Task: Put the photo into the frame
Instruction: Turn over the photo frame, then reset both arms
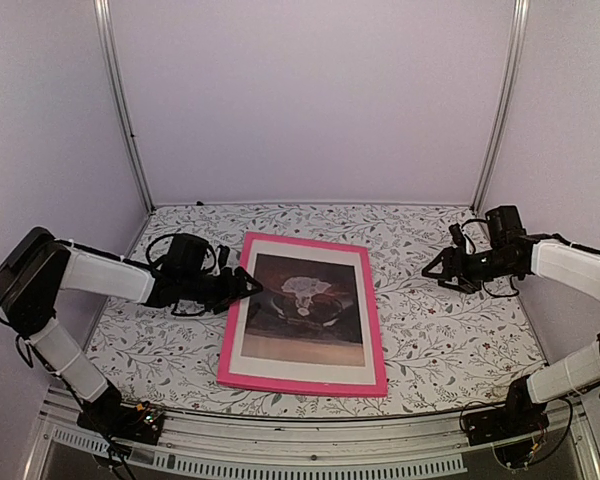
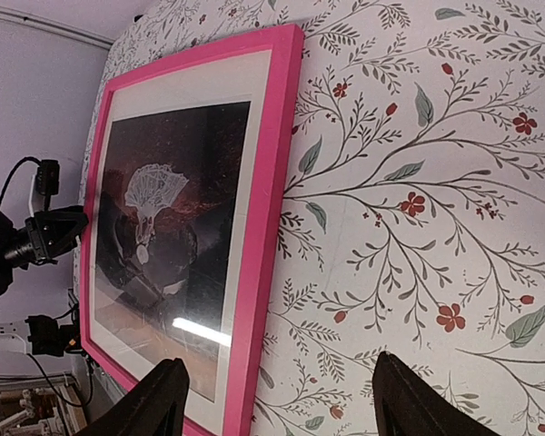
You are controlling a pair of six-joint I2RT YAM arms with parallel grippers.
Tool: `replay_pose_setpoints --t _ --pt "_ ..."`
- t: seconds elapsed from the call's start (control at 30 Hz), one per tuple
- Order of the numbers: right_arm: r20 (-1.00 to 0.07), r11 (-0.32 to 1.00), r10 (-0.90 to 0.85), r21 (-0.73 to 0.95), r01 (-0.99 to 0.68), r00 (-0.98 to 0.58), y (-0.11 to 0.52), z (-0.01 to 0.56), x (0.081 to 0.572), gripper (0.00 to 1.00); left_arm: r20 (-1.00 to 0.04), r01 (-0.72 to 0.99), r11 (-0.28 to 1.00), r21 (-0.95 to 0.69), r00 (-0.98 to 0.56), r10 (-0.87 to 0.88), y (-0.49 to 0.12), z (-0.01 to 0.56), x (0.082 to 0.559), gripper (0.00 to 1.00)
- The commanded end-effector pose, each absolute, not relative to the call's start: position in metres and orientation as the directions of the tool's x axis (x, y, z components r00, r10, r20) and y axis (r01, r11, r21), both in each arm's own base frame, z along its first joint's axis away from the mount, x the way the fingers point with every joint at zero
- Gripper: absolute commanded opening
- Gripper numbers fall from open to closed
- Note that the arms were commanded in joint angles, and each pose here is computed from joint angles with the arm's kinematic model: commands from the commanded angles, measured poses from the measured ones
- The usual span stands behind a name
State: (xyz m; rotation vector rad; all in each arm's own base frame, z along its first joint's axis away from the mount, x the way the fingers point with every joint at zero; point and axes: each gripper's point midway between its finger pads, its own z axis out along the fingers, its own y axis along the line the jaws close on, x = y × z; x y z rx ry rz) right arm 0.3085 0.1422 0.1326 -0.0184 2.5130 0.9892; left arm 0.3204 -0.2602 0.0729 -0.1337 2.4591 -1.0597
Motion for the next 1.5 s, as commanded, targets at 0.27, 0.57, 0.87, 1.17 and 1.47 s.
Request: replay_pose_setpoints --t 0.27,0.57,0.87,1.17,1.47 --pt "-0.453 0.841 0.09 0.511 -0.176 -0.887 0.14 0.121 0.312 0.74 -0.56 0.133 0.872 -0.471 -0.809 -0.179 -0.216 0.054 0.328 0.8" --pt "-0.524 0.883 0.035 0.415 -0.22 -0.851 0.146 0.135 0.32 0.81 -0.779 0.034 0.99 -0.139 -0.621 -0.088 -0.145 0.13 0.342 0.92" --pt "-0.591 0.902 -0.073 0.304 -0.306 -0.803 0.19 0.149 0.331 0.85 -0.881 -0.033 0.996 -0.079 -0.466 -0.086 -0.111 0.197 0.337 1.0" --pt "-0.7 0.946 -0.106 0.148 -0.288 -0.707 0.184 0.177 0.345 0.95 -0.91 0.008 0.999 -0.031 -0.414 -0.025 -0.105 0.255 0.331 1.0" --pt "-0.807 0.968 -0.128 0.024 -0.25 -0.577 0.152 0.212 0.341 0.99 -0.948 0.104 0.994 0.022 -0.314 0.054 -0.1 0.293 0.308 1.0"
